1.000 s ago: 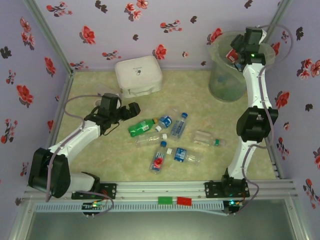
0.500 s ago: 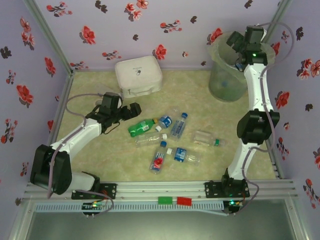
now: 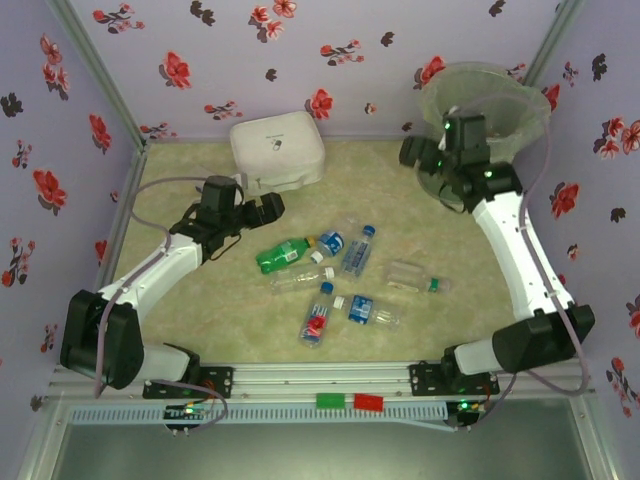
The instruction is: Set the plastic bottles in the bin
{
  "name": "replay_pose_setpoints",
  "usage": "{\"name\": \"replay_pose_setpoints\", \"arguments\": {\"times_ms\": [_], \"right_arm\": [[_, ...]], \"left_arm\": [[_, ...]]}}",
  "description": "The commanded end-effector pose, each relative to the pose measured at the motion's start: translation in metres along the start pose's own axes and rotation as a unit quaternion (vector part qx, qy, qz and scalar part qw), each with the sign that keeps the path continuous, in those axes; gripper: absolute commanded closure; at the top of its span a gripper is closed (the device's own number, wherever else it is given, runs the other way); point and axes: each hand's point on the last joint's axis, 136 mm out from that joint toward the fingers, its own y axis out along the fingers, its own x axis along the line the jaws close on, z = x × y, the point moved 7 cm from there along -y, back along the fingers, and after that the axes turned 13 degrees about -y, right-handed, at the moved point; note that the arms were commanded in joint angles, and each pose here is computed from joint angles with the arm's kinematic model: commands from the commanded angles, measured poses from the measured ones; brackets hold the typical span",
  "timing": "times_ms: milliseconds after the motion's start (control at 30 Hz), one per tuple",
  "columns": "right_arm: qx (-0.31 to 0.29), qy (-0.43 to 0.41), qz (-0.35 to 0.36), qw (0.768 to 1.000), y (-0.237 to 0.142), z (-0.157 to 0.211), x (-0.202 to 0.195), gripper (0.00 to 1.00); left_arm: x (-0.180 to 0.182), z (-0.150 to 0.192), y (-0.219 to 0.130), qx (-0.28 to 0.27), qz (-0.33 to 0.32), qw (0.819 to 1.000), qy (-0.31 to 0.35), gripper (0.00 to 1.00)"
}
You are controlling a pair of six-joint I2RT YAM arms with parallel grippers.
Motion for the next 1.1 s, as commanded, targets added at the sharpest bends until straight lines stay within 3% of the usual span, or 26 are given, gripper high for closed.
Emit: {"name": "replay_pose_setpoints", "arguments": {"times_ms": [0, 200, 367, 600, 833, 1067], "right_arm": [[0.104, 0.024, -0.003, 0.994, 0.004, 0.061, 0.009, 0.00], [0.206, 0.106, 0.028, 0.972, 0.003, 0.148, 0.014, 0.00], [0.221, 0.203, 0.049, 0.953, -0.007, 0.188, 0.015, 0.00], [0.250, 0.326, 0.044, 0.911, 0.003, 0.225, 0.018, 0.00], [0.223, 0.399, 0.043, 0.888, 0.025, 0.231, 0.020, 0.00], [0.224, 0.503, 0.052, 0.833, 0.046, 0.254, 0.002, 0.00]], "left_arm": [[-0.014, -0.011, 0.002, -0.024, 0.034, 0.999, 0.010, 0.00], [-0.009, -0.008, 0.011, -0.024, 0.034, 0.999, 0.001, 0.00], [-0.005, -0.006, 0.017, -0.022, 0.032, 0.999, -0.005, 0.00], [0.000, -0.002, 0.016, -0.022, 0.030, 0.999, -0.005, 0.00], [0.007, 0.000, 0.011, -0.023, 0.024, 0.999, -0.008, 0.00], [0.014, -0.001, 0.009, -0.025, 0.014, 1.000, -0.009, 0.00]]}}
